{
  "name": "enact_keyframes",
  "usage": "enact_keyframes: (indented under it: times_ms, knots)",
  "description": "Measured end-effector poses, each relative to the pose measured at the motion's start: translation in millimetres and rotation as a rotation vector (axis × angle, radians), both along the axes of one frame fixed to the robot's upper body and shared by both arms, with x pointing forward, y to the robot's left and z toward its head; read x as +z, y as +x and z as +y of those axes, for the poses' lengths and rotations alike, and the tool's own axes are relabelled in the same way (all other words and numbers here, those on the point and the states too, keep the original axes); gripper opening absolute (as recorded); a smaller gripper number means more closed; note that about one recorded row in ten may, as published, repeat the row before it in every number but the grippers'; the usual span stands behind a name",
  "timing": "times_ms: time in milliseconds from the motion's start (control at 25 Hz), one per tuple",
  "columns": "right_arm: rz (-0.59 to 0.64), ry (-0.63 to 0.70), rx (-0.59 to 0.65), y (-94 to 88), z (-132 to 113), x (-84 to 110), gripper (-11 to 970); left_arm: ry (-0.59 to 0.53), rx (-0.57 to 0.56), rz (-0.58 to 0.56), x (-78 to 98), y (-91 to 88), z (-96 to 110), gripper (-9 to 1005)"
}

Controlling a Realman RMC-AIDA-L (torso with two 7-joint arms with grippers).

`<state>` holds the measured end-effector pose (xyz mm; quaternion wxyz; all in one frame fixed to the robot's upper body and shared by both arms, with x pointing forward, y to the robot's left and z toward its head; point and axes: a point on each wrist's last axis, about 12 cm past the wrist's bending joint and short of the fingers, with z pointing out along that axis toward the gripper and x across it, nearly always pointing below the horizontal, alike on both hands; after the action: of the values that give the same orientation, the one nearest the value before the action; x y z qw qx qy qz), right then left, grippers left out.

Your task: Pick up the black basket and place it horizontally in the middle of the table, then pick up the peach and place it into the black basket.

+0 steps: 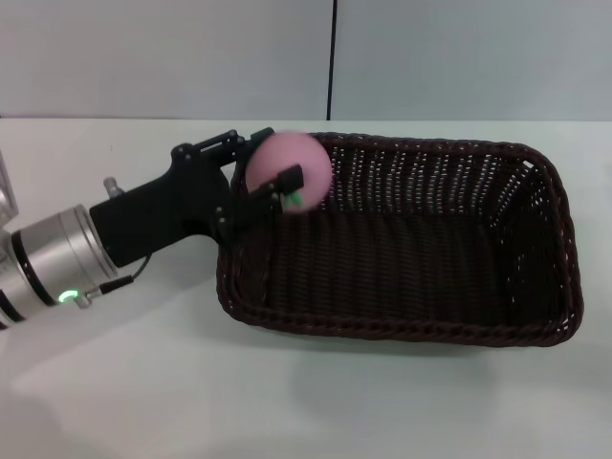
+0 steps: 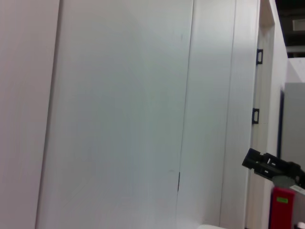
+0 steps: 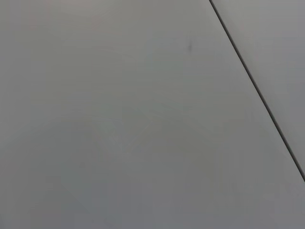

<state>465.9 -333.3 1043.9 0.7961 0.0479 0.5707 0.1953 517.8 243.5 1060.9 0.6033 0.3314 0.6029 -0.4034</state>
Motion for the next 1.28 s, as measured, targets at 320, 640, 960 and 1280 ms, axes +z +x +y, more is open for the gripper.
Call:
enact_keyframes:
  times_ms: [320,640,960,1280]
  knots:
    - [0.021,-0.007,-0.010,4.7,-2.0,-0.9,665,-0.039,0.078,-0.010,-15.4,-21.2,3.1,687]
    - [-0.001,-0.052,-0.052,1.2,-5.0,-0.2,665,-0.074,0.331,-0.037,-22.4,-37.1,41.6,829]
    - [-0.011,-0.056,-0.152,-4.7,-8.0,-2.9,665,0.008,0.897,-0.188,-33.0,-72.4,109.7,829]
    - [-0.009,-0.034,-0.209,-1.0,-13.8,-2.1,665,-0.085,1.162,-0.160,-39.1,-92.2,127.9,829]
